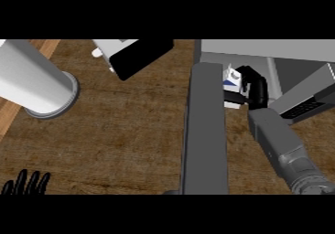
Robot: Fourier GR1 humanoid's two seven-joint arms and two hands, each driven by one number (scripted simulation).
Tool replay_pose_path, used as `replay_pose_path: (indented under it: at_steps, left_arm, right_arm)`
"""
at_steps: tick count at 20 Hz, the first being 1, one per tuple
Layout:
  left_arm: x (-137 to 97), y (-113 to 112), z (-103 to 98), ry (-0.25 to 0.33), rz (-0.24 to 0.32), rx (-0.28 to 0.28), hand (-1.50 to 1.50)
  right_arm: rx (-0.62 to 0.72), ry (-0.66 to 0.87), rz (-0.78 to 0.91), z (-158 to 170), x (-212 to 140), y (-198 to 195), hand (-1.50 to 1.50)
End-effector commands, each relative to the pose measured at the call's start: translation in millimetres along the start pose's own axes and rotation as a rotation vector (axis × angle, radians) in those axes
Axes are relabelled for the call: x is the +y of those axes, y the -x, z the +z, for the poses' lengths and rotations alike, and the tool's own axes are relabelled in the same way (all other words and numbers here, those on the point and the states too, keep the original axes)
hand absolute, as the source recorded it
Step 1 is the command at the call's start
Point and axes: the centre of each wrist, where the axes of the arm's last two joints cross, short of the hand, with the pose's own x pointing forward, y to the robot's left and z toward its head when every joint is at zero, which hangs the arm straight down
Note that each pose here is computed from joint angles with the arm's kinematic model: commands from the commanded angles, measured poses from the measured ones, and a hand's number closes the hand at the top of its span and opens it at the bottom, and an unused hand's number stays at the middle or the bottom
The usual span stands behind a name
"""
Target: Pick up the milk, place it into the microwave and close the microwave
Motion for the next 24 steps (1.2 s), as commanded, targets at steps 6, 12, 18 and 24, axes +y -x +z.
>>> replay_pose_path:
  at_steps: [6,12,18,24]
  left_arm:
    - [8.4,-3.2,0.3,0.019,0.004,-0.013,-1.50]
    - [7.0,-0.1,-11.0,0.027,-0.006,0.007,-1.50]
    - [8.3,-0.7,-13.2,0.027,0.004,0.003,-1.50]
    - [10.9,4.3,-13.8,0.053,0.007,0.017,-1.50]
  right_arm:
    - [-0.072,0.123,-0.040,-31.6,-14.6,-17.3,1.50]
    - [-0.120,0.212,0.087,-38.1,-16.7,-21.6,1.50]
    - [-0.113,0.310,0.201,-45.5,-17.7,-28.0,1.50]
    - [-0.104,0.335,0.227,-50.8,-23.4,-28.9,1.50]
